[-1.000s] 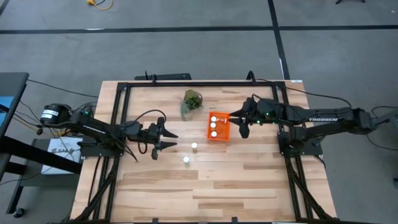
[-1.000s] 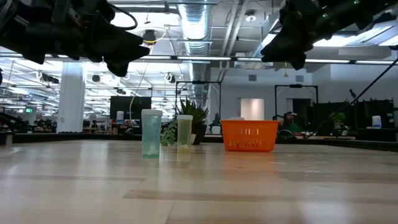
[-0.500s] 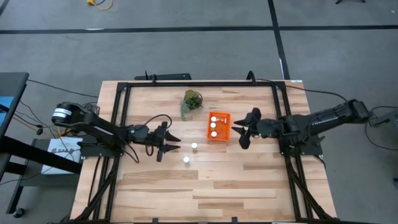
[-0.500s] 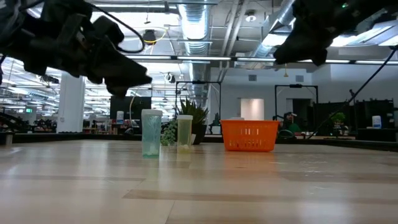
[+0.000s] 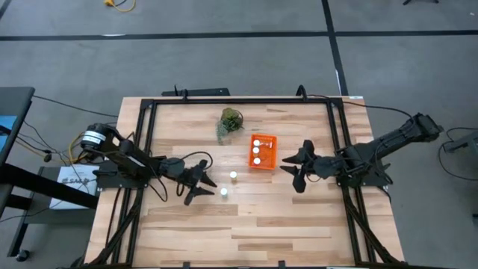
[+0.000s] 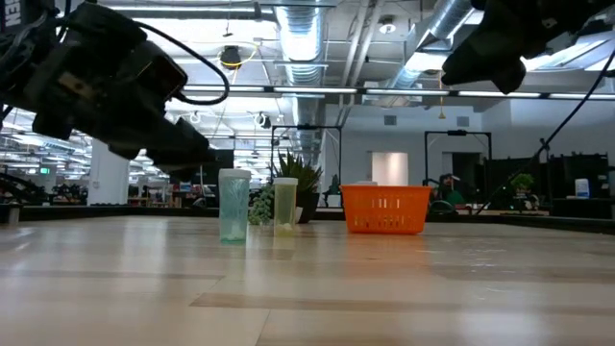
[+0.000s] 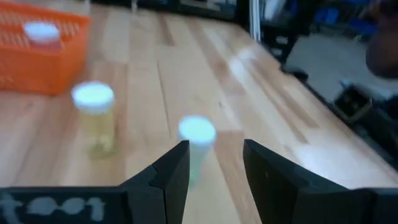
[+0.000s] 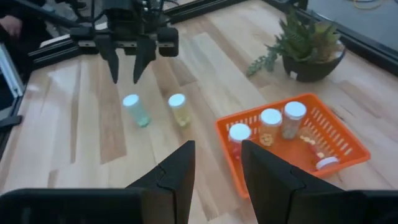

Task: Pick and place pill bottles into a basket
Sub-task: Put the blue pill bottle into the basket

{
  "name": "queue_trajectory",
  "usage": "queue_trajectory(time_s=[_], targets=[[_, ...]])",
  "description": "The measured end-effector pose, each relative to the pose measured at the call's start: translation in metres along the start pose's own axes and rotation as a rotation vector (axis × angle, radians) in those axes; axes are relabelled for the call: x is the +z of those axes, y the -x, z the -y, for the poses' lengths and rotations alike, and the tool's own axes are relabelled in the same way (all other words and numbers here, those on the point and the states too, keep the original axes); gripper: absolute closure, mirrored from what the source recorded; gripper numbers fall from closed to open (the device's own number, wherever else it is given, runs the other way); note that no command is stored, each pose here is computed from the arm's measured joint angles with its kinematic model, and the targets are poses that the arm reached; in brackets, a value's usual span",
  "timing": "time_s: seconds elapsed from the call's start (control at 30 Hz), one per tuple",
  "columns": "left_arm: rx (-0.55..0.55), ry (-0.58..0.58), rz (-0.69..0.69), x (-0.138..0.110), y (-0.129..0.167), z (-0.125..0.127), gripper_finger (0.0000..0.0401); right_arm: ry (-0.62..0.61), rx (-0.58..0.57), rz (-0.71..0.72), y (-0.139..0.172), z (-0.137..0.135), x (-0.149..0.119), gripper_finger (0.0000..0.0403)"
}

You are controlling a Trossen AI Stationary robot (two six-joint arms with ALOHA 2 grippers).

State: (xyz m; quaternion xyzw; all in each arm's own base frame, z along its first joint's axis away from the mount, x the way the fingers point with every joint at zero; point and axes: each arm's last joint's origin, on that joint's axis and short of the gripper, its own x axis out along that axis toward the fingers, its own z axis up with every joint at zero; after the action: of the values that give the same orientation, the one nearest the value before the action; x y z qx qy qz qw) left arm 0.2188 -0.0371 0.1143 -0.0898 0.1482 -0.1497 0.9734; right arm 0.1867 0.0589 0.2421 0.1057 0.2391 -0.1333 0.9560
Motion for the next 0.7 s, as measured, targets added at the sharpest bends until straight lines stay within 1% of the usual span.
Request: queue_trajectory(time_s=[0.1,0.17,0.27,0.33,0.7], targets=[[0.011,-0.004,-0.056,-0.0056,0.0,-0.0005,0.0262,0.013,0.015,-0.007,0.0018,-0.0029,-0.002,0.028],[0.043,-0.023,-0.083,-0.0084,0.0003,-0.0019,0.0262,0.018,0.024,-0.009,0.0027,-0.0045,-0.0028,0.028],[0.075,-0.072,-0.09,-0.0093,0.0004,-0.003,0.0262,0.024,0.031,-0.012,0.0037,-0.0059,-0.0038,0.028],[0.094,-0.083,-0.103,-0.0106,0.0006,-0.0037,0.0262,0.025,0.031,-0.013,0.0037,-0.0059,-0.0039,0.028],[0.089,-0.082,-0.112,-0.0114,0.0007,-0.0037,0.0259,0.025,0.037,-0.017,0.0037,-0.006,-0.004,0.028]])
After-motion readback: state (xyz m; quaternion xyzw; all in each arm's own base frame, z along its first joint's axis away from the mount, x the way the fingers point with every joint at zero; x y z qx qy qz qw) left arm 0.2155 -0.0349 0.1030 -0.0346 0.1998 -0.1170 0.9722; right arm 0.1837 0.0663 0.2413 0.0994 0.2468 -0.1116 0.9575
